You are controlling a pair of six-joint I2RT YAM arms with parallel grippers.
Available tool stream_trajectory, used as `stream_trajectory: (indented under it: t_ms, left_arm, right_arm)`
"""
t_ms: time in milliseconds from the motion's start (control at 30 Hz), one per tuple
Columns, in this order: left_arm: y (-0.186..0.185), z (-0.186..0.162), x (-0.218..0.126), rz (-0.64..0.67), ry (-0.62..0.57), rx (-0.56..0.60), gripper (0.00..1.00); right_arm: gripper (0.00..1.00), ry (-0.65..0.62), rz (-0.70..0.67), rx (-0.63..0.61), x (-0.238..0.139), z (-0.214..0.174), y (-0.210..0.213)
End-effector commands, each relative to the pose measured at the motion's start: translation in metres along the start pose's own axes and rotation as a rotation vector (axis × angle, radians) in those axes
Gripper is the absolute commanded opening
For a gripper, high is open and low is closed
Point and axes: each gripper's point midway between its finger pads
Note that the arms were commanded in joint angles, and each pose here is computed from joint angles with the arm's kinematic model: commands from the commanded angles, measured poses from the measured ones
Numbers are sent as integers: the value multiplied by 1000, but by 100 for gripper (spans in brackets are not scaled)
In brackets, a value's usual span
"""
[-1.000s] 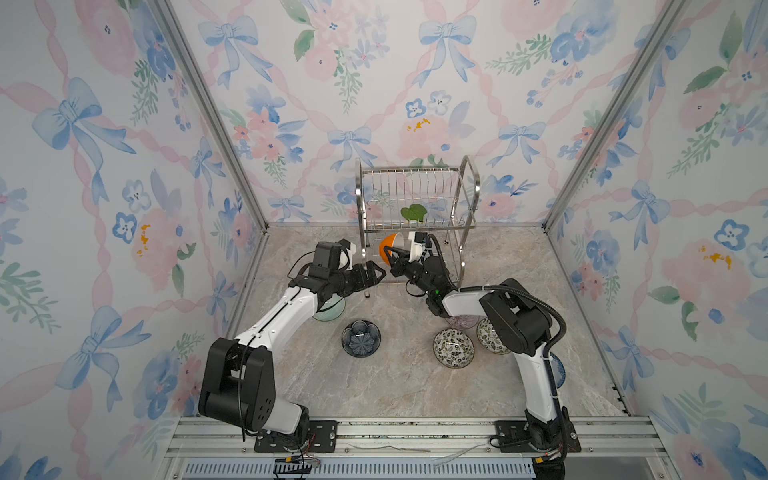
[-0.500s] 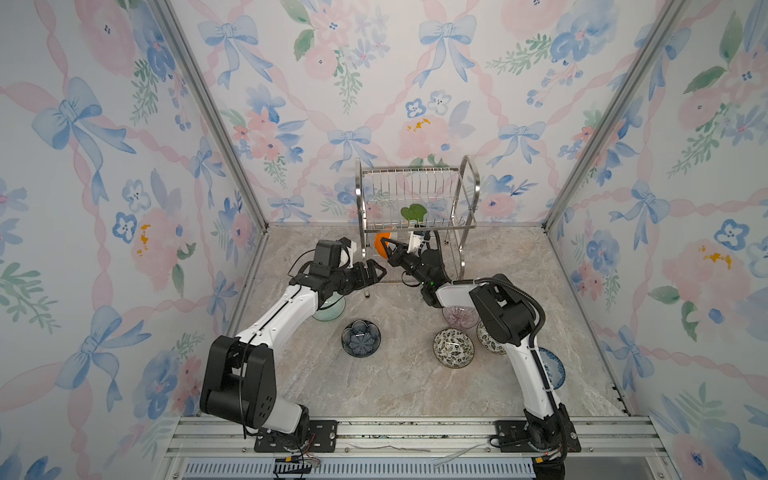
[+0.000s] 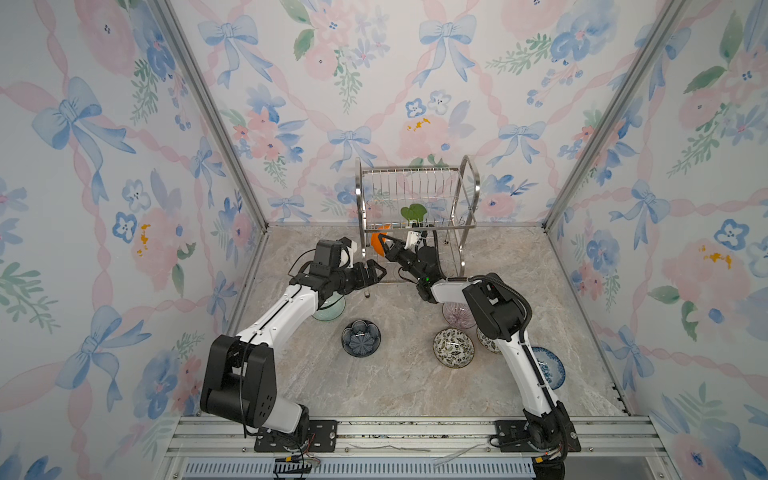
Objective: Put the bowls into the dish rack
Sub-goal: 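Lower white bowl upright into a rack slot with right gripper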
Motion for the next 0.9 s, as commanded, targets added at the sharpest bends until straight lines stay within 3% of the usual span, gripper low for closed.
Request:
stream_trajectory:
  t_ms: [0, 867]
  left_arm:
    - [-5, 7, 3, -14, -9, 33, 98]
    - [-1, 2, 3, -2, -3, 41, 98]
  right_arm:
    - [0, -16, 60, 9, 8, 6, 8]
    - [0, 50, -38, 96, 30, -14, -29]
Point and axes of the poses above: each gripper's point midway between its finger pads, its own x axis out along the fingers, its own y axis along the line the jaws close on, z = x × y, and after that the axes turned 7 degrees about x, right-handed
